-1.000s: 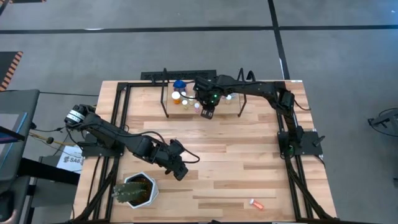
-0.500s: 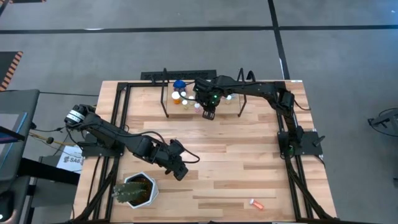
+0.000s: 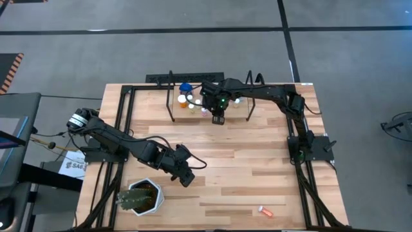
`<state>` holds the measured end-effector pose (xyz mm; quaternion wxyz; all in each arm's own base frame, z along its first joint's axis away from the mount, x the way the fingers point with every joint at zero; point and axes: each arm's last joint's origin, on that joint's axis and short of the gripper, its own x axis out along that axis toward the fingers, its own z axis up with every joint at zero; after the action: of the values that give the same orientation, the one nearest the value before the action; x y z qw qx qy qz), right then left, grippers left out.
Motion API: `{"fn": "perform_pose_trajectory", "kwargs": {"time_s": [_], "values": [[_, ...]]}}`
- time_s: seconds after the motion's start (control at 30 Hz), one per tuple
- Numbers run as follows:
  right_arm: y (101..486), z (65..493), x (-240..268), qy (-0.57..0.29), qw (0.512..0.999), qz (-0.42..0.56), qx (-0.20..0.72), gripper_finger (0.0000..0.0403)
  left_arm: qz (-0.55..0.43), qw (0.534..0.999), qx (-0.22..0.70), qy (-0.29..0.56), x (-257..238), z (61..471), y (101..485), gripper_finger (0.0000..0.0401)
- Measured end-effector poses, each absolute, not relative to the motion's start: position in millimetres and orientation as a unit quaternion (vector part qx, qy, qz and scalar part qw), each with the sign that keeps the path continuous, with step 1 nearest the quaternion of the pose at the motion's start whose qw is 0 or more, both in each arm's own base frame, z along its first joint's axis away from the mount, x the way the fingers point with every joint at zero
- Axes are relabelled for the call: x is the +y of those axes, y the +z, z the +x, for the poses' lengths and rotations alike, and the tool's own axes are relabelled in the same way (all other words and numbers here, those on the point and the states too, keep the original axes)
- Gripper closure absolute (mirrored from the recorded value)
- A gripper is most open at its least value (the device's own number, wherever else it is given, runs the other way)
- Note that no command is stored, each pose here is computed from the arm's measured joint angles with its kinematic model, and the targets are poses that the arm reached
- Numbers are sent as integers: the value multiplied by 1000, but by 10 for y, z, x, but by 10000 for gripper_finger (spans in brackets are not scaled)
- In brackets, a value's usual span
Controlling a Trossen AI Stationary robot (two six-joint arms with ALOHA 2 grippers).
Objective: Pick and place medicine bottles onto shelf by color
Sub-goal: Put the yellow pill bottle on the shelf
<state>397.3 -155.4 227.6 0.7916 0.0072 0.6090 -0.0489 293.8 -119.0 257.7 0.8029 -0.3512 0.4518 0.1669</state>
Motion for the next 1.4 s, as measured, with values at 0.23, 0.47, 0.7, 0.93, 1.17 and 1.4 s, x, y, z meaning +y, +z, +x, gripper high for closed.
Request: {"fn": "perform_pose_trajectory", "kwargs": {"time_s": [0.23, 0.47, 0.7, 0.93, 1.17, 1.4], "values": [[2279, 3980, -1558, -48, 794, 3, 606, 271, -352, 803, 452, 167, -1190, 2939, 2577, 161], [2279, 3980, -1560, -48, 794, 3, 606, 262, -351, 803, 452, 167, -1191, 2938, 2577, 161], [2279, 3980, -1560, -41, 794, -6, 606, 263, -352, 803, 451, 167, -1191, 2939, 2577, 161], [2276, 3970, -1560, -22, 791, -28, 611, 269, -354, 805, 448, 164, -1194, 2946, 2584, 161], [2277, 3963, -1585, -28, 792, -22, 610, 267, -355, 805, 447, 163, -1195, 2949, 2586, 161], [2131, 3927, -1657, -47, 782, 7, 621, 269, -356, 806, 445, 162, -1196, 2952, 2588, 161]]}}
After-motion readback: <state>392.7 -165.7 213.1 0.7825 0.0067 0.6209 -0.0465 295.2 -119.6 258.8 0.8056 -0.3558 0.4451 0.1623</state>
